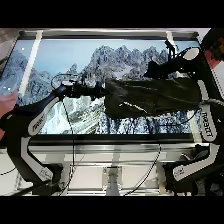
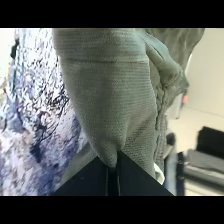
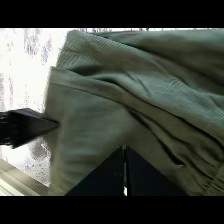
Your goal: Fold the clothes and pants, and hang the long-sleeved shirts on hangers.
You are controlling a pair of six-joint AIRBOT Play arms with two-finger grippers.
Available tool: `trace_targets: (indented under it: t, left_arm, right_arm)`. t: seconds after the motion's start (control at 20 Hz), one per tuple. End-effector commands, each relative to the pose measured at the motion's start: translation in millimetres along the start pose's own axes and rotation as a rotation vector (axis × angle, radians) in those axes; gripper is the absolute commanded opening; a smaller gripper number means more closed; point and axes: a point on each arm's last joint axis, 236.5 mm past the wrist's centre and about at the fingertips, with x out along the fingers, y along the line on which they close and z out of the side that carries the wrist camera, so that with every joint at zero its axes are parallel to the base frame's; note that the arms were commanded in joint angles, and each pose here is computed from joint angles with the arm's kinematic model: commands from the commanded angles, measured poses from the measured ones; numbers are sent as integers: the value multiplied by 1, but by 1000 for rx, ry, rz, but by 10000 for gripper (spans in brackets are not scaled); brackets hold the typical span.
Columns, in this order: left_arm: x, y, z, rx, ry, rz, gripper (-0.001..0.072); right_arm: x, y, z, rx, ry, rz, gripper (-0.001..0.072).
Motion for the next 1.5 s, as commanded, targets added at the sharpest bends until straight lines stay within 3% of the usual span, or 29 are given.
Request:
trace_targets:
  t: [0.0,0.2,0.8,1.2,1.45]
  left_arm:
    - [-32,20,0,63,4,183,24]
    - [-84,35,8,132,-20,356,25]
    - [-221,1,37,120,-250,386,24]
    - [-248,-23,28,117,-292,387,24]
    - [-287,-23,27,135,-288,574,24]
  right_arm:
    - [15,-11,-7,14,43,-4,12]
    - [33,-24,-13,37,82,-7,12]
    - [109,4,-68,-24,269,11,12]
    - [173,56,-109,-20,333,82,11]
    - [199,76,-118,71,317,92,12]
